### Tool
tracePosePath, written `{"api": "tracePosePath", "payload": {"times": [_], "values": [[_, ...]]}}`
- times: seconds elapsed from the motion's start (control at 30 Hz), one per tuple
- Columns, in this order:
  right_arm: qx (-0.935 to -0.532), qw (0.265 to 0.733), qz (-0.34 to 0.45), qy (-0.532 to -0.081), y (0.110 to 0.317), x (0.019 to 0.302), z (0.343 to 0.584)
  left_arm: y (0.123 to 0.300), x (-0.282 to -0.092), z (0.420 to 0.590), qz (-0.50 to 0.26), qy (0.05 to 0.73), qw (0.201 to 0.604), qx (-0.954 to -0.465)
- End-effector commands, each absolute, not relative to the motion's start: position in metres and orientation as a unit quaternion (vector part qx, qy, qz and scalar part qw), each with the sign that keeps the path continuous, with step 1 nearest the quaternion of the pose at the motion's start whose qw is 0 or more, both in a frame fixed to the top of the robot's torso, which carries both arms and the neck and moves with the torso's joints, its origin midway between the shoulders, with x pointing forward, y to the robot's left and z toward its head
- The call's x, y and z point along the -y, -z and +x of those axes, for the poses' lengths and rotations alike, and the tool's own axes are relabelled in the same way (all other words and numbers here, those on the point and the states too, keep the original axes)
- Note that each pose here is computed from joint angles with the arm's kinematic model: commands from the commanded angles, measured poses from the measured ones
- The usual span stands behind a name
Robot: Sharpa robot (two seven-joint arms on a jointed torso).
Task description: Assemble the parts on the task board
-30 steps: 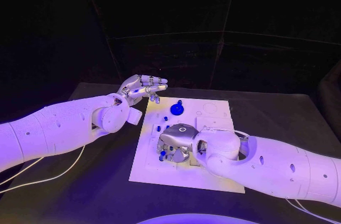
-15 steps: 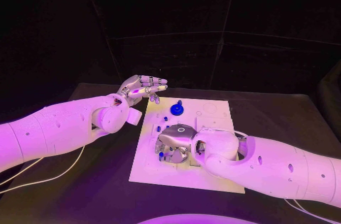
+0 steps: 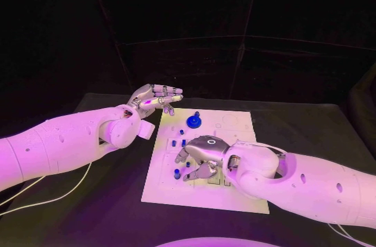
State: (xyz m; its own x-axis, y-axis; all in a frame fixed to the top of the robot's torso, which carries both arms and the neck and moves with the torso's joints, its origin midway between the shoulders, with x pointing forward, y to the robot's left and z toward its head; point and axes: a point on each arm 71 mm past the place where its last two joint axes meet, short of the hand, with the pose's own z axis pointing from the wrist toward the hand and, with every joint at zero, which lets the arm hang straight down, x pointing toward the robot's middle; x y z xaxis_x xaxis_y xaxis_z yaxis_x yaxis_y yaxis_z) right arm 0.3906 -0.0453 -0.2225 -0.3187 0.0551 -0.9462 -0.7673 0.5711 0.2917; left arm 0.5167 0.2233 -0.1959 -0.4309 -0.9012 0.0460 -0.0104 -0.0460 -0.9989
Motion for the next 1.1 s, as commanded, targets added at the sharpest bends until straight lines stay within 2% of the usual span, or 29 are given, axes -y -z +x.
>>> {"api": "tracePosePath", "payload": {"times": [0.03,0.23,0.3,0.47,0.73,1.1], "values": [[-0.697,0.545,-0.176,-0.432,0.212,0.066,0.392,0.195,-0.224,0.516,-0.388,0.613,0.362,-0.585],[-0.736,0.53,-0.026,-0.42,0.206,0.127,0.402,0.195,-0.227,0.516,-0.389,0.612,0.364,-0.585],[-0.755,0.523,0.017,-0.396,0.206,0.152,0.404,0.195,-0.227,0.516,-0.389,0.611,0.364,-0.585],[-0.789,0.519,0.072,-0.321,0.21,0.193,0.404,0.195,-0.227,0.515,-0.389,0.611,0.363,-0.586],[-0.818,0.522,0.099,-0.222,0.215,0.226,0.402,0.197,-0.226,0.514,-0.389,0.611,0.361,-0.588],[-0.839,0.511,0.07,-0.171,0.226,0.227,0.397,0.197,-0.227,0.512,-0.389,0.611,0.359,-0.589]]}}
